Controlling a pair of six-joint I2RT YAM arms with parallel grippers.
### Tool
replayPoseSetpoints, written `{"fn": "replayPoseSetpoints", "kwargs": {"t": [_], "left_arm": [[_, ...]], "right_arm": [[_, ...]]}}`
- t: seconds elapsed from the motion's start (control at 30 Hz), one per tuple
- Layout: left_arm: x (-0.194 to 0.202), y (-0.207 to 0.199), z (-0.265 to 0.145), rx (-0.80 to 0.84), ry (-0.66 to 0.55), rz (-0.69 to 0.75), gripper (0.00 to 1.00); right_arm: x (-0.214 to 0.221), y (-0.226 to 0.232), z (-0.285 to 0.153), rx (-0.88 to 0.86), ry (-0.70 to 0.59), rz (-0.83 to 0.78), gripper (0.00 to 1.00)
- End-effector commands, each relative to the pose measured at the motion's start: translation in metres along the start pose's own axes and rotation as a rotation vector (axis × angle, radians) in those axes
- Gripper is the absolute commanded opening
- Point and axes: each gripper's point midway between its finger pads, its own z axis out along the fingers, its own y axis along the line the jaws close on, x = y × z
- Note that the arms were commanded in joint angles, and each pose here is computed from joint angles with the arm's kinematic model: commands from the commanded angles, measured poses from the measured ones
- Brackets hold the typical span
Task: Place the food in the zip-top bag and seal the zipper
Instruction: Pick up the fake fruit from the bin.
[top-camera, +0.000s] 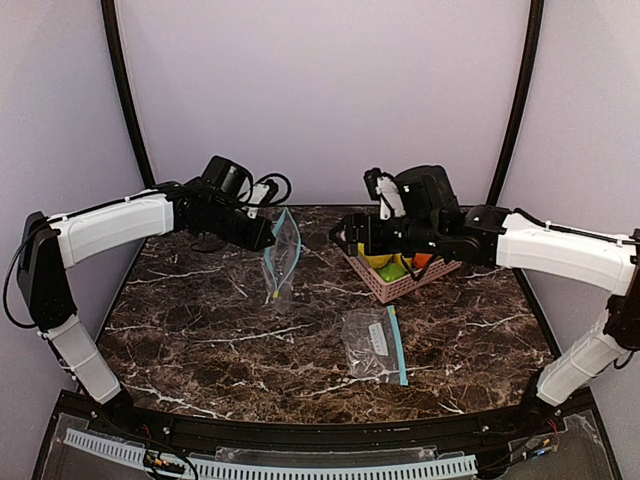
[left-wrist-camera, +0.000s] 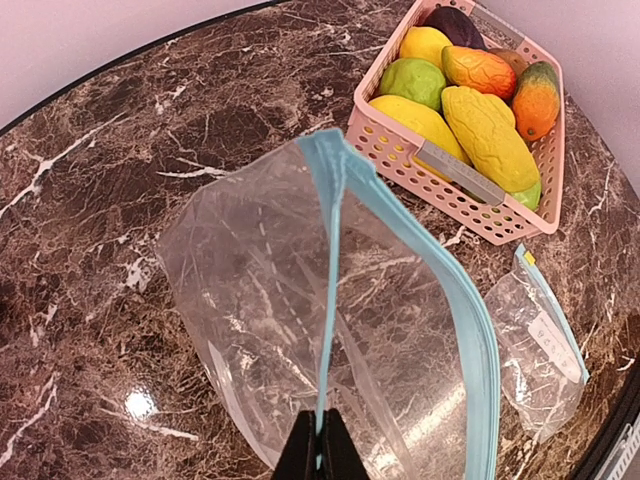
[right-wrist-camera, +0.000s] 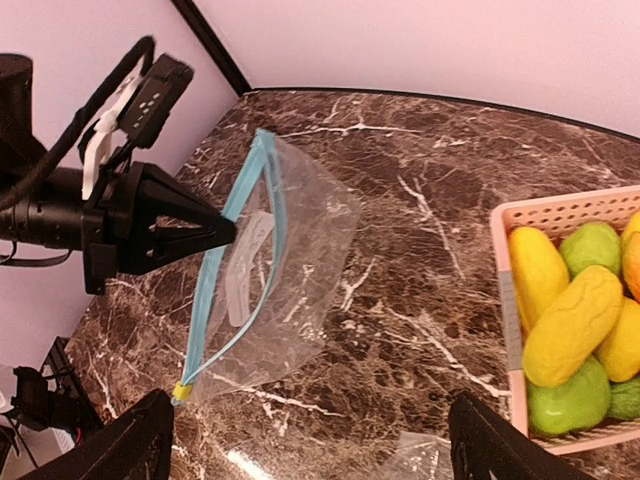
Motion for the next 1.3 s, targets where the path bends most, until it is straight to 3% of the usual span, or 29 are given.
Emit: {"fn": "replayPoseSetpoints", "kwargs": {"t": [0.0,0.23,0.37,0.77,1.1,1.27], "left_arm": [[0.002,-0.008,-0.010,0.058,-0.011,0.003,0.01],[0.006,-0.006,-0.014,0.046,-0.019,0.010,0.01],[0.010,-0.005,-0.012,0.044,-0.013,0.019,0.01],[0.010,-0.005,-0.014,0.039,-0.014,0.035,0.01],[0.013,-0.003,-0.011,0.031,-0.002,0.043,0.01],[0.013,-0.001,-0.010,0.024,0.000,0.047,0.01]], "right_arm": [[0.020,-0.061,-0.006,0.204,0.065,0.018,0.95],[0.023,-0.122,0.013,0.399,0.131,0.082,0.95],[0.030,-0.150,0.031,0.496,0.165,0.112,0.89],[0.038,-0.169,0.066,0.579,0.202,0.162,0.67],[0.052,-0.183,0.074,0.649,0.219,0.192,0.66],[0.055,-0.187,0.074,0.666,0.223,0.192,0.54]]}}
